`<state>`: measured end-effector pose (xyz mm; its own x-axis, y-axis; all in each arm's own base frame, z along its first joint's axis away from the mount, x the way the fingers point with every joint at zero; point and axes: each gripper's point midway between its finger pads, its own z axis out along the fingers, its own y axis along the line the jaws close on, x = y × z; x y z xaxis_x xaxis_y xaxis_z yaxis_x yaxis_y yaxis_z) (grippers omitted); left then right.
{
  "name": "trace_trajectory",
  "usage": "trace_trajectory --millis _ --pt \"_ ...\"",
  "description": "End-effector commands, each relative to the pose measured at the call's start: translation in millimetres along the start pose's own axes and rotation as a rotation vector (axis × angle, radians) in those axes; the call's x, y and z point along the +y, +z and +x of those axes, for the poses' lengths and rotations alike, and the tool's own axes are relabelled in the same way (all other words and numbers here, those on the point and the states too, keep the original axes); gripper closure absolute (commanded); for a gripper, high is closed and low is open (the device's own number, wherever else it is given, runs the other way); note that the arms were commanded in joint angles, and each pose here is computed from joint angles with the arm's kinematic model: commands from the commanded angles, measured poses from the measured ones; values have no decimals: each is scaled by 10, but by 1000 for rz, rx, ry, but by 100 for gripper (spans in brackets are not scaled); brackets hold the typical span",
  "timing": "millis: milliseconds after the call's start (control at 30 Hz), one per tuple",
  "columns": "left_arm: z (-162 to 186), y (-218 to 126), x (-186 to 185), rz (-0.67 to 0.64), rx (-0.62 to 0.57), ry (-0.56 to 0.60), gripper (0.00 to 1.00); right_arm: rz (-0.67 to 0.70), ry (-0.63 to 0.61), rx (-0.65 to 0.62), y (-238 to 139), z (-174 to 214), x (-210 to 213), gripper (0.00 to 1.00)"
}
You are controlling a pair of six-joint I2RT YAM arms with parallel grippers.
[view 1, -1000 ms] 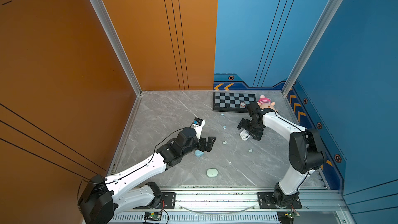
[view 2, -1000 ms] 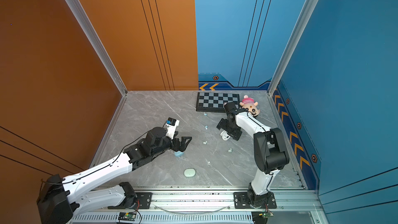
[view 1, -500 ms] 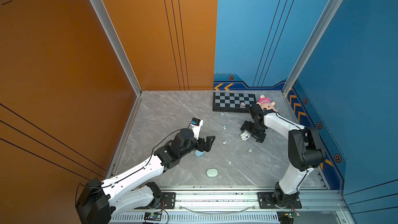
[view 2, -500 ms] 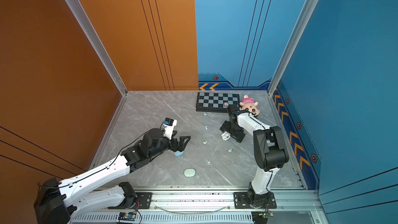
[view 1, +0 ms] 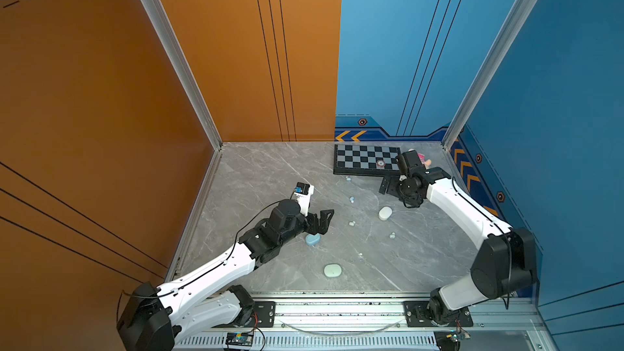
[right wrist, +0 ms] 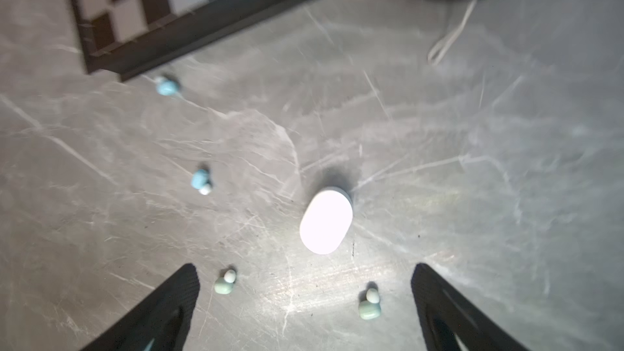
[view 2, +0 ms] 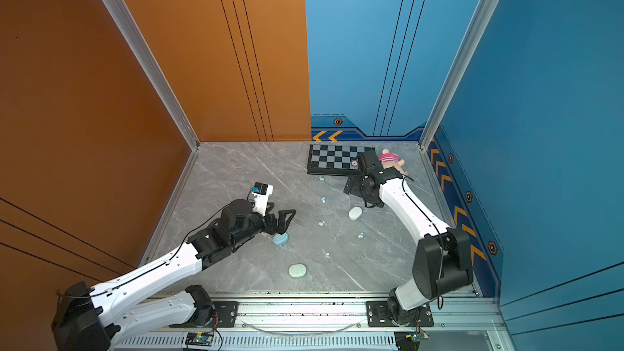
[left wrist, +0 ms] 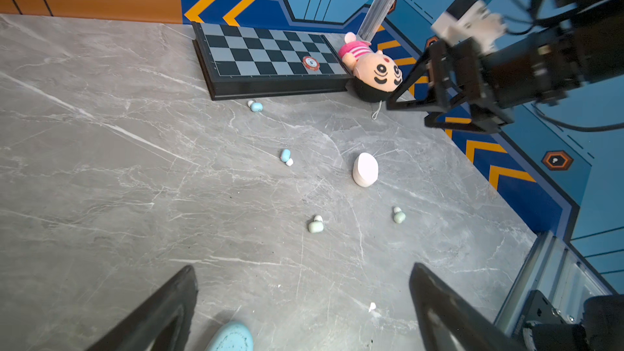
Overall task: Insert the wireless bluetooth earbuds into the charging case
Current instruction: 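Move the right gripper over the pale green oval case near the robot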
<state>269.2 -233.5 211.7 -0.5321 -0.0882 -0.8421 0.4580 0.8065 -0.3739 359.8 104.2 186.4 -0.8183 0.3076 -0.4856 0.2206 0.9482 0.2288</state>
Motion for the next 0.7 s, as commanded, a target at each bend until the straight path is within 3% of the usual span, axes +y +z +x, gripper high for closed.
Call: trace_trajectory --millis 0,67,200,267,333,500,567,667 --pt "-78 -112 64 6 -51 -27 2 -2 -149 -238 -697 -362 16 0" --pt "-117 -186 100 4 -79 -28 2 -71 -86 -314 -902 -458 -24 0" --pt "-126 -318 243 -1 -135 -120 2 -237 183 -455 -1218 -546 -348 0" --pt "-73 -373 421 -39 -162 -239 2 -432 178 -500 -1375 -540 -245 1" --pt "-33 -440 580 -47 -213 -370 2 -515 157 -491 -1451 -445 -168 3" --pt "-95 -663 583 12 -283 -309 2 -623 -14 -229 -1321 78 202 10" --pt "-116 -754 568 -10 -254 -237 2 -558 -61 -91 -1186 345 242 14" --pt "-139 -891 547 -46 -204 -129 2 -355 -45 97 -929 739 175 21"
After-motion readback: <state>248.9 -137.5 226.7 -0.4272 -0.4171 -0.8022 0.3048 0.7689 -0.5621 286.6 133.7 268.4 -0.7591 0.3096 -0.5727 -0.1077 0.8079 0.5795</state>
